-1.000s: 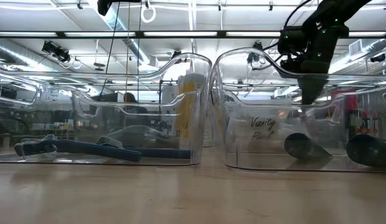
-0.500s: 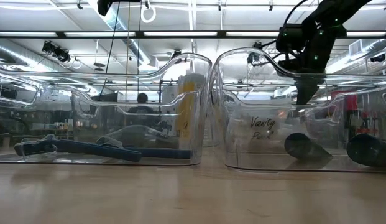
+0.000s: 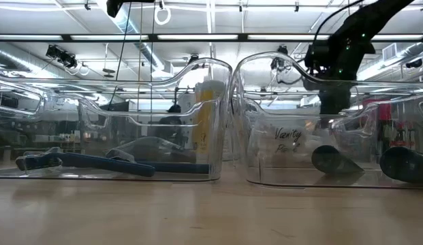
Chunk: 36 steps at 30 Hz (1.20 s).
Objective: Pick & Place Travel size toiletries
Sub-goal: Put the black deodorant into the top left transparent bin
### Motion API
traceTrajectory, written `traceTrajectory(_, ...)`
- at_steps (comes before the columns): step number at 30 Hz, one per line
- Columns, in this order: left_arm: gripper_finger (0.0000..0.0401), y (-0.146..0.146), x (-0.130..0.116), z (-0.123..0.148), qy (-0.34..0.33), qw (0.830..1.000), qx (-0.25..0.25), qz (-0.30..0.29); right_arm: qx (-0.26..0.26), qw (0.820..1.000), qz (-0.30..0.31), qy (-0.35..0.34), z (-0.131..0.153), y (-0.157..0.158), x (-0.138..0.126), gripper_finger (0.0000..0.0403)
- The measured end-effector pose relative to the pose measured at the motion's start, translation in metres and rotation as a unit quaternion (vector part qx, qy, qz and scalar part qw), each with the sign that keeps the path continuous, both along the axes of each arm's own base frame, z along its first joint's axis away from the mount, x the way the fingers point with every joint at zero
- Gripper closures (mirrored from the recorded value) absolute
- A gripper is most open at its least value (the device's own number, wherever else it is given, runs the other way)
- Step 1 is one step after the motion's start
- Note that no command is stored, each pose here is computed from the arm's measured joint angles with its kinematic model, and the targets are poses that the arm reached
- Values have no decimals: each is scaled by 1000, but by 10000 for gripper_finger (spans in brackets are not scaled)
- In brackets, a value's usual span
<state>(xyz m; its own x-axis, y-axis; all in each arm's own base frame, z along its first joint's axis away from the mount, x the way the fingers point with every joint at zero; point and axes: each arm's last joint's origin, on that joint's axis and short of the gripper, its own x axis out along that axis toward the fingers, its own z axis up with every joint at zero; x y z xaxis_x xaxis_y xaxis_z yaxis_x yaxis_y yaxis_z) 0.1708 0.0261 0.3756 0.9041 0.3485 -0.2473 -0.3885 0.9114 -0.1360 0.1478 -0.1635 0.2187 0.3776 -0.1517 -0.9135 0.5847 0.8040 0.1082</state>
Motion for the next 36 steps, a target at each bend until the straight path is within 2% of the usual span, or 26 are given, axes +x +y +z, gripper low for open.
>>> traceTrajectory(6, 379, 0, 0, 0, -1, 1000, -1, 1, 26, 999, -23, 5, -14, -15, -1, 400)
traceTrajectory(11, 379, 0, 0, 0, -3, 1000, -9, 3, 11, 1000, -19, -3, -18, -22, 2, 390)
traceTrajectory(18, 379, 0, 0, 0, -4, 1000, -12, 4, -8, 1000, -8, -16, -18, -26, 4, 330)
traceTrajectory(22, 379, 0, 0, 0, -5, 1000, -12, 4, 12, 1000, -14, -7, -24, -29, 4, 285)
traceTrajectory(25, 379, 0, 0, 0, -5, 1000, -12, 5, 42, 999, 3, -20, -32, -30, 7, 267)
traceTrajectory(29, 379, 0, 0, 0, -9, 1000, -23, 8, 68, 997, 15, -26, -40, -32, 10, 278)
traceTrajectory(36, 379, 0, 0, 0, -9, 1000, -24, 8, 82, 996, 19, -16, -49, -34, 12, 347)
